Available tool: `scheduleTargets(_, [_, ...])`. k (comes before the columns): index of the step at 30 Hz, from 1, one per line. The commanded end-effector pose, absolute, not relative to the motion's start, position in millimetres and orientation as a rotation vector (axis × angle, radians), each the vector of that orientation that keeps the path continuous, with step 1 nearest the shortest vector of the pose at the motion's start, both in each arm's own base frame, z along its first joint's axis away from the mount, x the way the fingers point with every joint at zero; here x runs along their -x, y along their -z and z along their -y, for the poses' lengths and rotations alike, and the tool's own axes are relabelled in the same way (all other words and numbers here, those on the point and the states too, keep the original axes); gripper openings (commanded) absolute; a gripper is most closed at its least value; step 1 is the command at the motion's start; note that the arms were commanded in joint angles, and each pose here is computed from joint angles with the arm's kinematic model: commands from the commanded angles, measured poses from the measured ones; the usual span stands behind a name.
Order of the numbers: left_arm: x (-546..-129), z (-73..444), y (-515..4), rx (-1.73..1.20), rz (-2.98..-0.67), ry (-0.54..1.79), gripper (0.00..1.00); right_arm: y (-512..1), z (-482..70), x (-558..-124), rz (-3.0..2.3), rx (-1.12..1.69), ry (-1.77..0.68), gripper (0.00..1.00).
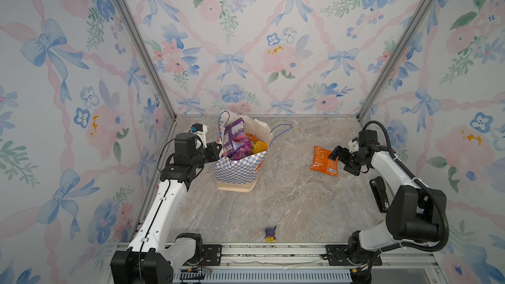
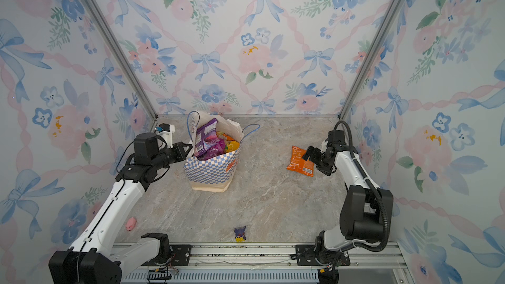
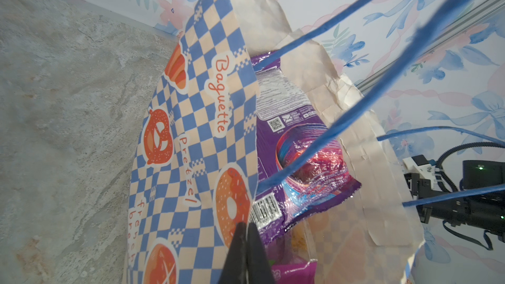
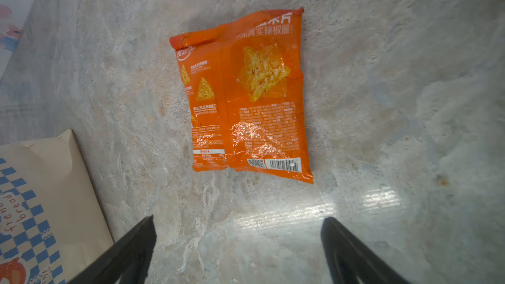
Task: Place the snacks into the paper bag
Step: 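Move the right gripper over the orange chips bag on the table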
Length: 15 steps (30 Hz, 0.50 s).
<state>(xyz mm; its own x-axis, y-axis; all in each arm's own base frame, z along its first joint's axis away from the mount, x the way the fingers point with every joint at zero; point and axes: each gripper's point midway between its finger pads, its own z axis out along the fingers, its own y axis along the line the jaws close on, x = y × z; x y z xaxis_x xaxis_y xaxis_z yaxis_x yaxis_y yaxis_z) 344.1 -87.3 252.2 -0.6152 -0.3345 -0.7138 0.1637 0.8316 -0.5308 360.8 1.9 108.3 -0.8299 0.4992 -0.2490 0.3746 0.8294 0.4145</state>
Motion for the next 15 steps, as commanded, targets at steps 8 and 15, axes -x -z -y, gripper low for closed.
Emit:
scheduleTargets(8, [-345,88,-254,0.108,-2.126,0.717,0.0,-77,9,-389,-2.662,-0.679,-0.583,0.97])
scheduleTargets(15, [-345,88,-256,0.106,-2.122,0.717,0.0,-51,5,-380,-2.657,-0.734,-0.676,0.97])
